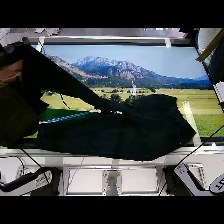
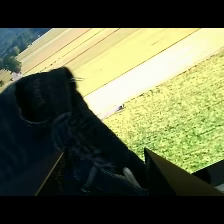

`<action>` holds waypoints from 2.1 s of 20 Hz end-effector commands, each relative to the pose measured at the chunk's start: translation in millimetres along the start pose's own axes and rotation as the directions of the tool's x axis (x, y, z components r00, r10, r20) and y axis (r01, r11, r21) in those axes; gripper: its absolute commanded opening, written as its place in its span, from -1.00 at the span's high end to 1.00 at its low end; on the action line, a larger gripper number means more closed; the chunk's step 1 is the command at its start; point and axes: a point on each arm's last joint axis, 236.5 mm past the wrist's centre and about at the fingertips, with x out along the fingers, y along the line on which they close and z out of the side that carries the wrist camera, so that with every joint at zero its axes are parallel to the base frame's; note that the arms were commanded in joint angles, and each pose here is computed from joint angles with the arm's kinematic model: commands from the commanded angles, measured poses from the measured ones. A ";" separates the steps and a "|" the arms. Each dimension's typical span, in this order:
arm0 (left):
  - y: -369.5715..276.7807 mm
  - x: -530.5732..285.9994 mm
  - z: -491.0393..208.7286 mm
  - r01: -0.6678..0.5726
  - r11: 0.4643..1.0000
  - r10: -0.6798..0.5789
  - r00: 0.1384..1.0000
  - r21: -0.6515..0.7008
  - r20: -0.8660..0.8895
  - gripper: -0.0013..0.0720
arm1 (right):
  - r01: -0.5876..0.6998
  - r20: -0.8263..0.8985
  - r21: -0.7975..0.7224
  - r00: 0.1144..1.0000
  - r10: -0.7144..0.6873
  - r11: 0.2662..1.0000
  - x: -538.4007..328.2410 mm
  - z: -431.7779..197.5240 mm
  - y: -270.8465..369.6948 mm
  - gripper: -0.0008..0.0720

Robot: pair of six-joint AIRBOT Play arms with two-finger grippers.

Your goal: Fold the clothes and pants, and hang the long-sleeved shirts on hangers.

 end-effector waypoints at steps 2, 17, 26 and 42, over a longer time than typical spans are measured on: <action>-0.2 15.9 11.4 -0.006 1.000 0.008 0.997 -0.019 0.070 0.92 | -0.004 -0.010 0.010 1.000 0.004 1.000 3.3 -1.7 -0.9 -0.45; 110.0 -64.4 -288.0 -0.194 0.942 0.334 0.536 0.272 -0.775 -0.71 | -0.173 -0.277 -0.010 0.947 0.164 0.985 148.6 -42.3 76.5 -0.45; 101.5 20.4 -212.9 -0.330 0.943 0.260 0.678 0.032 -0.688 -0.69 | -0.181 -0.289 -0.030 0.943 0.165 0.983 184.7 -37.3 92.2 -0.45; 155.1 97.0 -285.3 -0.391 0.840 -0.057 0.625 -0.375 -0.779 -0.60 | -0.188 -0.320 -0.063 0.934 0.159 0.980 182.8 -44.5 90.5 -0.45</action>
